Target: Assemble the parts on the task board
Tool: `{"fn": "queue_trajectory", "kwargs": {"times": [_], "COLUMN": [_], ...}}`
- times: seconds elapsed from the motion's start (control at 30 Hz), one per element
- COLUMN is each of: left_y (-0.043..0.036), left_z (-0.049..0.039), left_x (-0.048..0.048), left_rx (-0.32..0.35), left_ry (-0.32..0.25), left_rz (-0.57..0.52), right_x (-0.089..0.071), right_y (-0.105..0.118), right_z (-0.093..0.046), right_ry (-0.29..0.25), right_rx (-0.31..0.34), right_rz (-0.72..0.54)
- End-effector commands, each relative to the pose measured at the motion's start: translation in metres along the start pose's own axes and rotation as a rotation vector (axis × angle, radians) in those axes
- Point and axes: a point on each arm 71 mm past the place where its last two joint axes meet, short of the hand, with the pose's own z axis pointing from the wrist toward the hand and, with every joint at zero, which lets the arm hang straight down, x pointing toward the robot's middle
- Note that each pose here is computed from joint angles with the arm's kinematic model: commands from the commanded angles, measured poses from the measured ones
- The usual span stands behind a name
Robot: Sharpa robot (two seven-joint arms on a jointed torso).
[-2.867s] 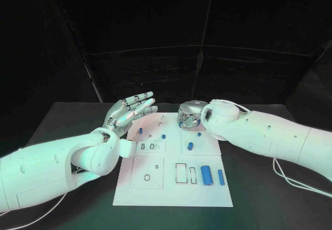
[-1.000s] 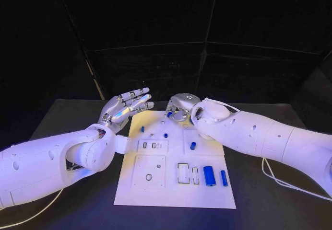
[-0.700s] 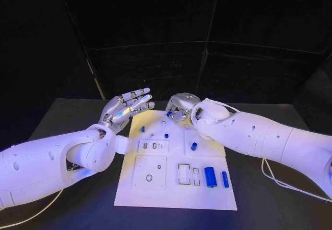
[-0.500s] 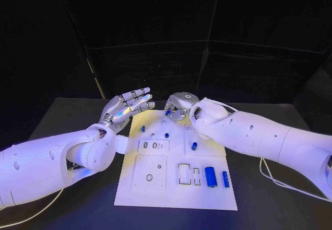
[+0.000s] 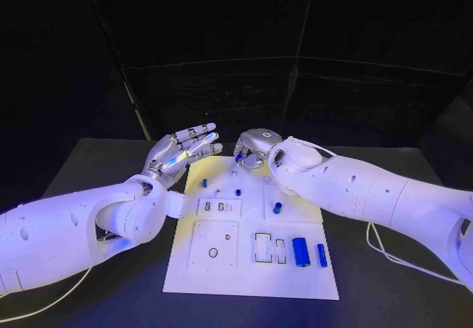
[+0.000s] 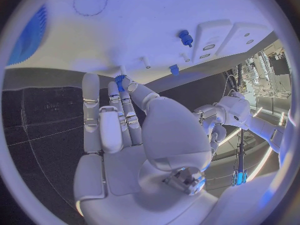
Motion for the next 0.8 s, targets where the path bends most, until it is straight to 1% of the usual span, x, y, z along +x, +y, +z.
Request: {"fn": "queue_trajectory", "kwargs": {"times": [0.03, 0.2, 0.4, 0.63, 0.8], "left_y": [-0.0028, -0.0035, -0.0038, -0.0041, -0.0042], "left_z": [0.0005, 0.0009, 0.001, 0.0009, 0.001], "left_x": [0.0021, 0.0021, 0.0017, 0.0008, -0.0008], "left_rx": [0.018, 0.019, 0.02, 0.02, 0.02], "left_ry": [0.017, 0.017, 0.016, 0.014, 0.01], "left_rz": [-0.001, 0.0, 0.001, 0.002, 0.005], "right_x": [0.003, 0.0044, 0.0045, 0.0029, 0.001], "right_y": [0.0008, -0.0002, 0.0003, 0.0002, 0.0001], "right_z": [0.0008, 0.0016, 0.001, -0.0007, -0.0013], "right_ry": [0.046, 0.065, 0.07, 0.054, 0.031], "right_rx": [-0.002, 0.004, 0.001, -0.004, -0.003], "right_rz": [-0.011, -0.015, -0.015, -0.012, -0.011]}}
